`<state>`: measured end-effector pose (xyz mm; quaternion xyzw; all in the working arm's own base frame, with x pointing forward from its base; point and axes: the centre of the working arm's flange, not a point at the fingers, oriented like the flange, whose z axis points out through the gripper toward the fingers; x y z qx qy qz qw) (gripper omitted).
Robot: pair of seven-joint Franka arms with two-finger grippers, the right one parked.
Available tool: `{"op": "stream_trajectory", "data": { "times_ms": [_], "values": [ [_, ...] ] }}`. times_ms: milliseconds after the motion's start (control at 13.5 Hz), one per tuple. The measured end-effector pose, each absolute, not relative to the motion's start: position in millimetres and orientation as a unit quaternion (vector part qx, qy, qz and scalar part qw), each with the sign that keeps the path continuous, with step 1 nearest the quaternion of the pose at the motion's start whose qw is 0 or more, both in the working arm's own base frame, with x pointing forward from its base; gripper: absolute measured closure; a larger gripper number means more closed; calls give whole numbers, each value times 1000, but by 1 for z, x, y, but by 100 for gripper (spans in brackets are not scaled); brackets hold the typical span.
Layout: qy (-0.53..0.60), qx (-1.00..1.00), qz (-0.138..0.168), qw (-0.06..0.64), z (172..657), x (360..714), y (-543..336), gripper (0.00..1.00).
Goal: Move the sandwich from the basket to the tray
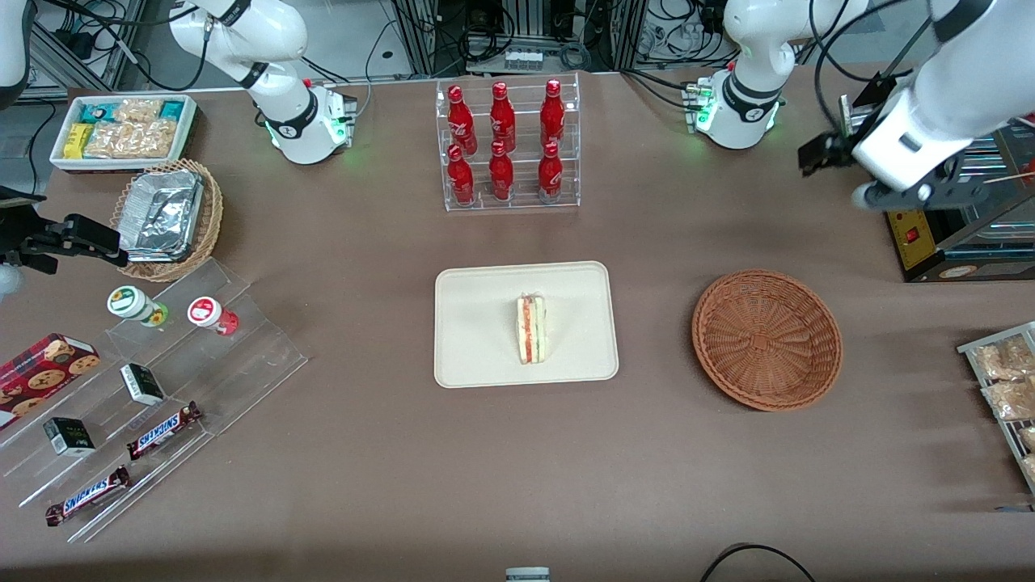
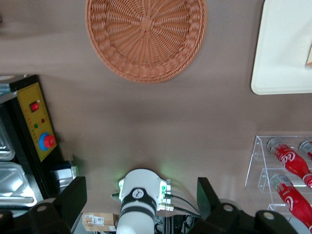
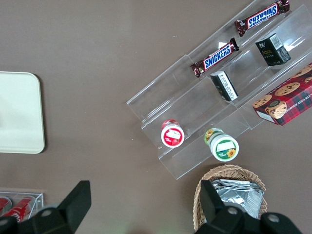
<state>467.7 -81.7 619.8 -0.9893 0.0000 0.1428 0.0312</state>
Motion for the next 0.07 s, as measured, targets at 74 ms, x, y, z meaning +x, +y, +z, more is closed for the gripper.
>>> {"op": "stream_trajectory", "data": {
  "times_ms": [74],
  "values": [
    [-2,-989,141,32,627,462,-78,0]
  ]
}}
